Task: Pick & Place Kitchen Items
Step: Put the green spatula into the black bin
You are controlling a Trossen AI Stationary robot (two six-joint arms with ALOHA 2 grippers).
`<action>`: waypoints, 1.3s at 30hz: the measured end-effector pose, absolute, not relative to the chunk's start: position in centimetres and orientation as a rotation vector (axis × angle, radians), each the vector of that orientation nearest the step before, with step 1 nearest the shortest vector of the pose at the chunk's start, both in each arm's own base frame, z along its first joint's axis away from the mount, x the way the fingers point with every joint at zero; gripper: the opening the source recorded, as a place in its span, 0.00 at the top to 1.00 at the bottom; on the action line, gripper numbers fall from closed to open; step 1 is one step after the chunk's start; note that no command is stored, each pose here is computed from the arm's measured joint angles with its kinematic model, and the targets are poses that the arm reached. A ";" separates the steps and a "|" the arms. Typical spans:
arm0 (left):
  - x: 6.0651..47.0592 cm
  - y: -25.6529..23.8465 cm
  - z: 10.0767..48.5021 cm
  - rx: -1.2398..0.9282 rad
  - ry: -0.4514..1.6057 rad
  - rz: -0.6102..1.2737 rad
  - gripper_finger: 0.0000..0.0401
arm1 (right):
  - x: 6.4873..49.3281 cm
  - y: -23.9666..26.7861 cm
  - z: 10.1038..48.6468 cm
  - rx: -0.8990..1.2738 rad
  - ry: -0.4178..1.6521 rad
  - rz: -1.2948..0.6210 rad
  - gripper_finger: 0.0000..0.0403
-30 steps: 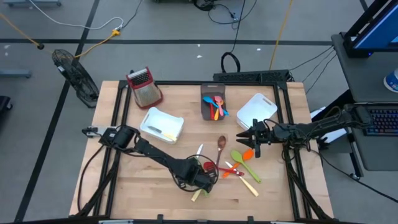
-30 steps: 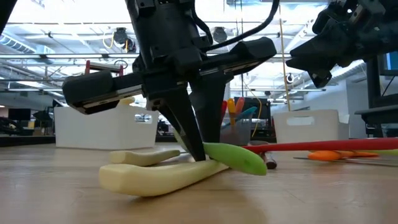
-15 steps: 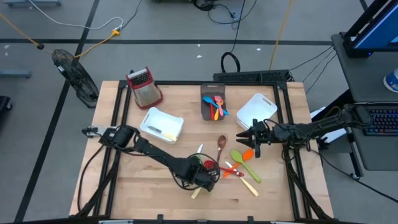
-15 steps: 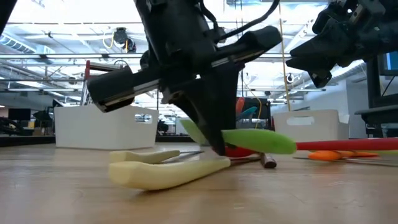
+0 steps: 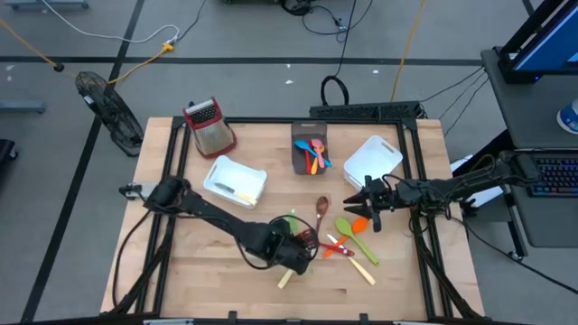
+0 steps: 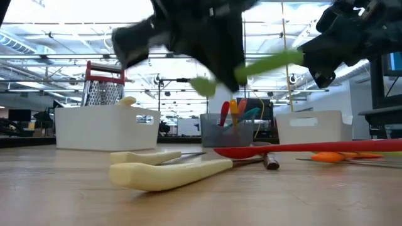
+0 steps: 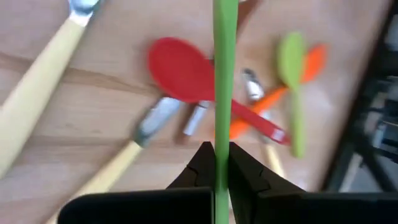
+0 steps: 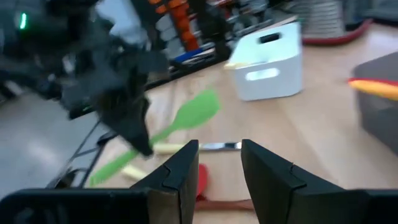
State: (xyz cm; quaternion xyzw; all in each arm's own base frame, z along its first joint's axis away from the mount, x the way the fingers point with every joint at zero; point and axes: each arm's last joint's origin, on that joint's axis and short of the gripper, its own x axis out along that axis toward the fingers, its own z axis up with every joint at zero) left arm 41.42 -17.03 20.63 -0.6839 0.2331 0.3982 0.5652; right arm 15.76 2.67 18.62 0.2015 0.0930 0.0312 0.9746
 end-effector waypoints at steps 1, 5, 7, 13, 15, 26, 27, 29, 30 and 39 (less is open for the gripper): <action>41.3 -17.0 21.2 -1.602 0.526 0.922 0.98 | 15.7 2.7 18.6 0.406 0.196 0.084 0.72; 41.3 -16.4 23.8 -1.560 0.393 0.832 0.98 | 15.7 2.9 18.6 0.407 0.209 0.150 0.72; 41.7 -15.8 24.7 -1.531 0.319 0.790 0.98 | 15.7 2.9 18.6 0.408 0.211 0.157 0.72; 44.3 -13.5 26.1 -1.449 0.172 0.625 0.98 | 15.7 3.1 18.7 0.414 0.214 0.227 0.72; 44.9 -12.5 26.4 -1.401 0.139 0.599 0.98 | 15.7 3.2 18.7 0.414 0.211 0.229 0.72; 47.1 -6.9 27.7 -1.256 0.114 0.461 0.98 | 15.6 3.1 18.4 0.423 0.249 0.220 0.72; 47.1 -6.5 27.7 -1.255 0.120 0.458 0.98 | 15.6 3.1 18.3 0.422 0.260 0.217 0.72; 47.3 -5.6 27.6 -1.261 0.141 0.445 0.98 | 15.6 3.1 18.0 0.422 0.286 0.210 0.72; 47.3 -5.2 27.6 -1.264 0.149 0.443 0.98 | 15.5 3.1 18.0 0.436 0.291 0.206 0.72; 47.1 -2.2 26.5 -1.259 0.302 0.480 0.98 | 15.6 3.0 18.2 0.540 0.274 0.163 0.72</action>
